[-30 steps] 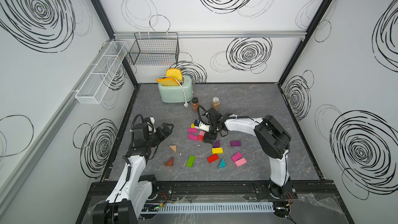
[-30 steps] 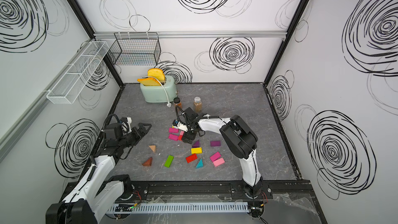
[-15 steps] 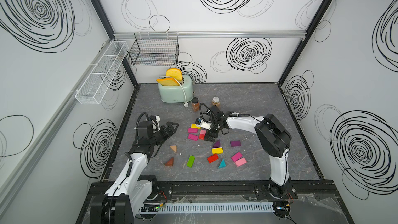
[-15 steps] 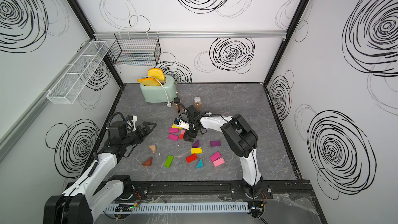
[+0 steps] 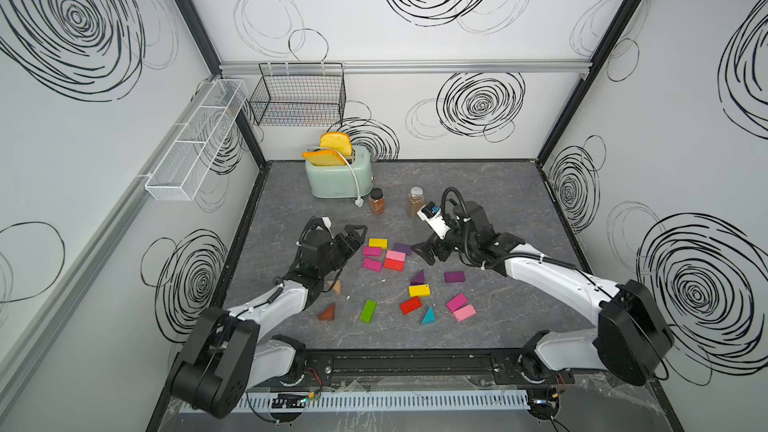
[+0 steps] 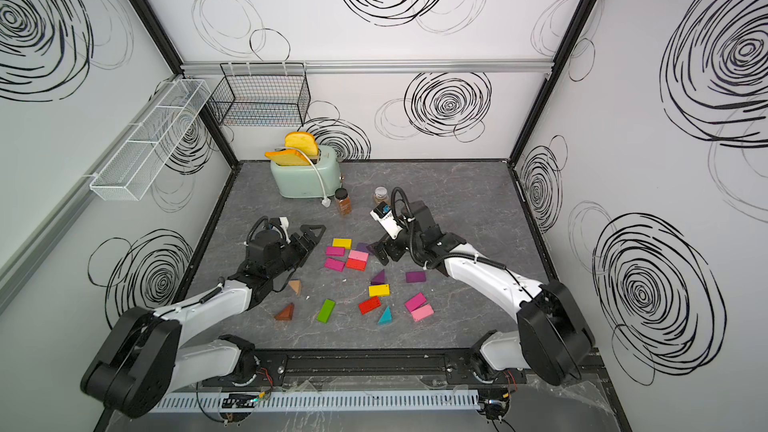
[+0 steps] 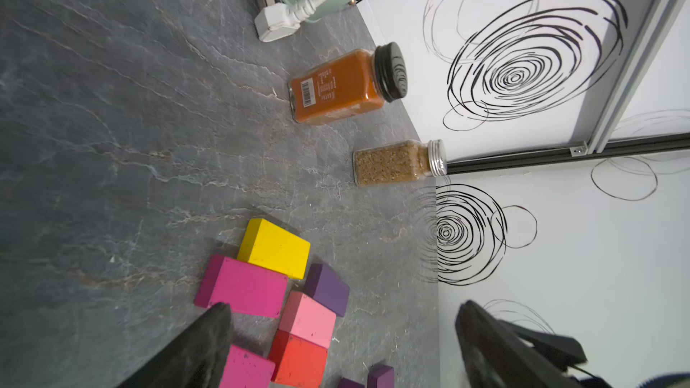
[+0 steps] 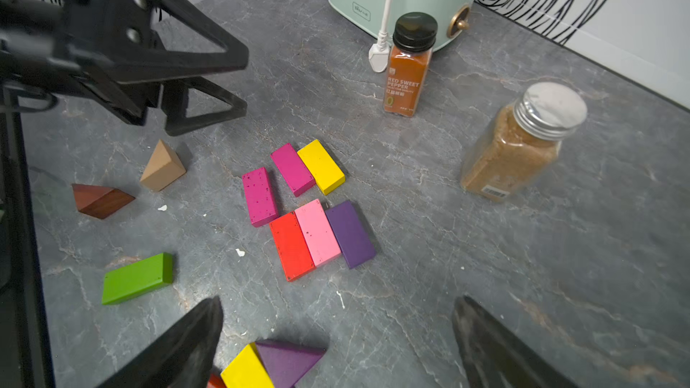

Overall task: Assemble a piece of candy with building blocks
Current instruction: Move the building blocks to the center of the board.

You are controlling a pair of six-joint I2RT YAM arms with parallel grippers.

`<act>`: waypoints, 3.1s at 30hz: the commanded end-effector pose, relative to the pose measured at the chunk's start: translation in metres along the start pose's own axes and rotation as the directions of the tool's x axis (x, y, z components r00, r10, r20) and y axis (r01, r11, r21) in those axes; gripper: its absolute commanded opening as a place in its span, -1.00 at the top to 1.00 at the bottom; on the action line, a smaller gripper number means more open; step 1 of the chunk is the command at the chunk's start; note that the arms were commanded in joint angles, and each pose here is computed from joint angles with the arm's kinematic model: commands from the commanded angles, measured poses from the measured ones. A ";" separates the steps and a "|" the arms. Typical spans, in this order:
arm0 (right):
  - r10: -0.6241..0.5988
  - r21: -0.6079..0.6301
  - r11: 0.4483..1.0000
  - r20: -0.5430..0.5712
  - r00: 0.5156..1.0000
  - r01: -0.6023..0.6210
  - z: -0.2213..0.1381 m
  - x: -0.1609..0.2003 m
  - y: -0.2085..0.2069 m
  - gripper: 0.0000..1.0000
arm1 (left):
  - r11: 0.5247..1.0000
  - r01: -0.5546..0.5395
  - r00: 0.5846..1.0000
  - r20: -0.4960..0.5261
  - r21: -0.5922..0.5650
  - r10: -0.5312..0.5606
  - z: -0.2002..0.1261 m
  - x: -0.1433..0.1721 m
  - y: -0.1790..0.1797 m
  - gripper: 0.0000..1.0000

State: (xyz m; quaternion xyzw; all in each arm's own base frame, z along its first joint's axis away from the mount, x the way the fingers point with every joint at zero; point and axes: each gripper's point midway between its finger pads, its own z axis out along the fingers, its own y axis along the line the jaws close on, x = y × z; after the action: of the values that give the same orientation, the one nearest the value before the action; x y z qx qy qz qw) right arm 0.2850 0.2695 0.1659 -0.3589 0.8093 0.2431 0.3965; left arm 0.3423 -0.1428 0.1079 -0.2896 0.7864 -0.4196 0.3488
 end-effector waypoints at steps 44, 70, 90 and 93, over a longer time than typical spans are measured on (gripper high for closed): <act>0.244 0.010 0.970 -0.045 0.969 -0.244 0.006 0.028 -0.047 -0.98 | 0.988 -0.029 0.999 0.036 0.151 0.023 0.086 0.017 0.005 -0.96; 0.335 0.005 0.942 -0.039 0.941 -0.335 0.021 0.022 -0.058 -0.98 | 0.950 -0.266 0.959 -0.141 -0.163 0.244 -0.025 0.028 0.013 -0.95; 0.404 -0.060 0.909 -0.114 0.907 -0.413 0.058 0.023 -0.058 -0.98 | 0.981 -0.176 0.941 -0.304 -0.076 0.145 -0.010 0.101 0.034 -0.96; 0.397 -0.050 0.913 -0.122 0.910 -0.405 0.058 0.026 -0.059 -0.98 | 0.984 -0.162 0.940 -0.315 -0.076 0.130 -0.008 0.107 0.036 -0.96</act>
State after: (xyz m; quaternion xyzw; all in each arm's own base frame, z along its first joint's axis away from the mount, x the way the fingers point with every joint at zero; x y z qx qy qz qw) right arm 0.3458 0.2570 0.0995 -0.2054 0.8819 0.3232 0.2749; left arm 0.2676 -0.1928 0.0449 -0.1712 0.8822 -0.3666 0.2409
